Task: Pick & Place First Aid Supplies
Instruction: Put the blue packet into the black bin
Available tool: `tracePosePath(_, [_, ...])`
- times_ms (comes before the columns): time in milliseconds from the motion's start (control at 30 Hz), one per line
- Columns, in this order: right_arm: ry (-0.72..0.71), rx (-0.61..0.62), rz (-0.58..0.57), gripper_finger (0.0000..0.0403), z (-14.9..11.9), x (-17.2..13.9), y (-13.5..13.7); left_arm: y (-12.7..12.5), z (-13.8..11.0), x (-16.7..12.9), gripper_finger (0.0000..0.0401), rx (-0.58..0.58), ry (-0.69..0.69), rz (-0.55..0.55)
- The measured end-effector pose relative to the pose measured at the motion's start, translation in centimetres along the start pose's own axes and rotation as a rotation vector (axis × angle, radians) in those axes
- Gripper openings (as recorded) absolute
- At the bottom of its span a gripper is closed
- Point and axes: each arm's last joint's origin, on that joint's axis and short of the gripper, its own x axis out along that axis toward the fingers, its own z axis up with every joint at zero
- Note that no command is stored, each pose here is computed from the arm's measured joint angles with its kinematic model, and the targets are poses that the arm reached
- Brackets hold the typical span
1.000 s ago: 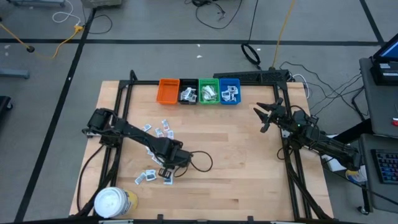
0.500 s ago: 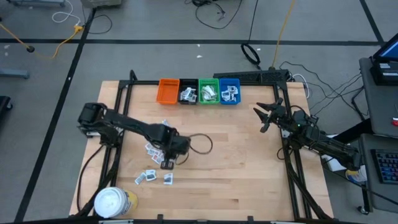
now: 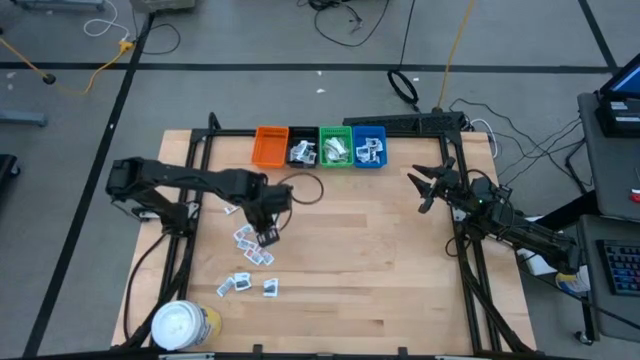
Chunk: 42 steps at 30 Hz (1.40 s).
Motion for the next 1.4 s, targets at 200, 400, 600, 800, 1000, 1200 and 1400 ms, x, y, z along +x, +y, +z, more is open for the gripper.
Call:
tracePosePath(200, [0.0, 0.0, -0.001, 0.0139, 0.0, 0.0, 0.0, 1.6, -0.3, -1.6, 0.0011, -0.198, -0.027, -0.004])
tracePosePath(400, [0.0, 0.0, 0.0, 0.0139, 0.0, 0.0, 0.0, 4.8, 1.5, -1.5, 0.0008, -0.369, -0.019, -0.017])
tracePosePath(600, [0.0, 0.0, 0.0, 0.0139, 0.0, 0.0, 0.0, 8.8, 5.2, -2.3, 0.0008, -0.428, 0.016, 0.006])
tracePosePath(800, [0.0, 0.0, 0.0, 0.0139, 0.0, 0.0, 0.0, 12.5, 9.7, -3.8, 0.0011, -0.45, -0.002, 0.008])
tracePosePath(1000, [0.0, 0.0, 0.0, 0.0139, 0.0, 0.0, 0.0, 15.6, 13.2, -5.0, 0.0008, -0.464, -0.024, 0.014])
tracePosePath(1200, [0.0, 0.0, 0.0, 0.0139, 0.0, 0.0, 0.0, 18.0, 15.3, -6.3, 0.0008, -0.483, -0.053, 0.024])
tracePosePath(1400, [0.0, 0.0, 0.0, 0.0139, 0.0, 0.0, 0.0, 19.8, 16.4, -5.5, 0.0009, -0.493, -0.072, 0.106])
